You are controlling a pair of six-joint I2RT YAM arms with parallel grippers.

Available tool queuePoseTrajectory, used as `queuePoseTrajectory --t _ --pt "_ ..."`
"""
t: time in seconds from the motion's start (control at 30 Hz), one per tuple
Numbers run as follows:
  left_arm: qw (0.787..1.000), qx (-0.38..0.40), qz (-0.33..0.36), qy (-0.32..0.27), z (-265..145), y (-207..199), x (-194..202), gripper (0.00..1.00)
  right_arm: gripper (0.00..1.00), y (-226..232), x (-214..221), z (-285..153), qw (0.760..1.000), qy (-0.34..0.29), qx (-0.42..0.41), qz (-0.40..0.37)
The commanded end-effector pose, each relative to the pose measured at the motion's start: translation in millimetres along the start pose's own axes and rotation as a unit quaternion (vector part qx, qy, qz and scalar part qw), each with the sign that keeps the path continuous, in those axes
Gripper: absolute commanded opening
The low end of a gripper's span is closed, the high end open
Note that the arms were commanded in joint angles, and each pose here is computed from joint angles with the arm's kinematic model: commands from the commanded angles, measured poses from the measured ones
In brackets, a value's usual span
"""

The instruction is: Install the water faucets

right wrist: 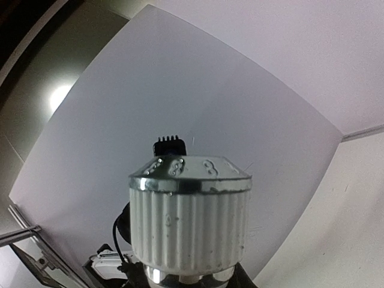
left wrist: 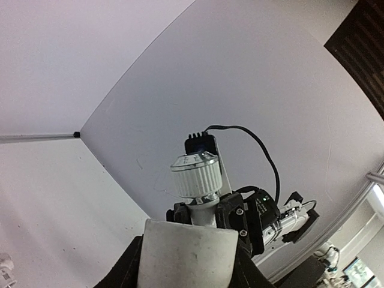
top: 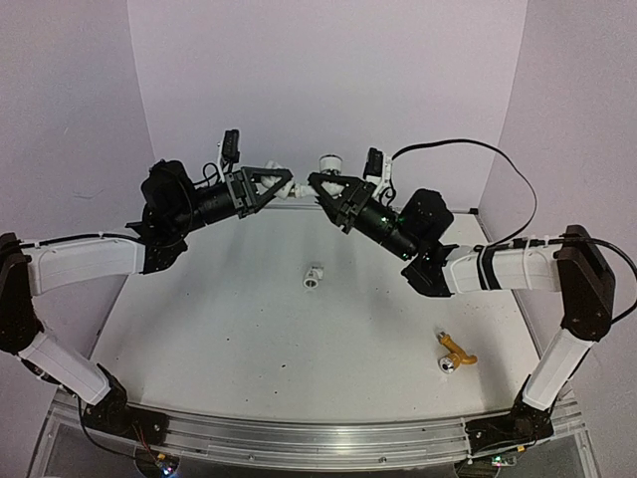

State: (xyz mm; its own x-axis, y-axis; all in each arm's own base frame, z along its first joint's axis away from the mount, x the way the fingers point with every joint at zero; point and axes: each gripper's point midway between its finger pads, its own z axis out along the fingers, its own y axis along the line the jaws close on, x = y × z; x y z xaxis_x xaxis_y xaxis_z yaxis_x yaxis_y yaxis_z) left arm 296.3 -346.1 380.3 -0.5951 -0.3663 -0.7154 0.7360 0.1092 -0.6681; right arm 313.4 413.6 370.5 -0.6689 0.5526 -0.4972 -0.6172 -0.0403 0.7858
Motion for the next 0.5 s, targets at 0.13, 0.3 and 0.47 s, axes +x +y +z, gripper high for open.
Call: queuePoseTrajectory --t 0.13,0.3,0.47 --pt "0.996 0.06 0.012 -0.059 -5.0 -53.3 -27.7 0.0 0.04 2.0 24.0 -7.2 0.999 0.049 0.005 0.023" --pt "0.994 0.097 -0.03 -0.047 0.2 -74.3 -41.5 0.0 0.11 -30.9 34.0 -20.8 0.993 0.058 0.06 -0.084" --pt "0.993 0.1 -0.024 -0.058 -6.4 -82.2 -49.5 0.0 0.0 -44.5 46.8 -25.4 0.985 0.085 0.066 -0.134"
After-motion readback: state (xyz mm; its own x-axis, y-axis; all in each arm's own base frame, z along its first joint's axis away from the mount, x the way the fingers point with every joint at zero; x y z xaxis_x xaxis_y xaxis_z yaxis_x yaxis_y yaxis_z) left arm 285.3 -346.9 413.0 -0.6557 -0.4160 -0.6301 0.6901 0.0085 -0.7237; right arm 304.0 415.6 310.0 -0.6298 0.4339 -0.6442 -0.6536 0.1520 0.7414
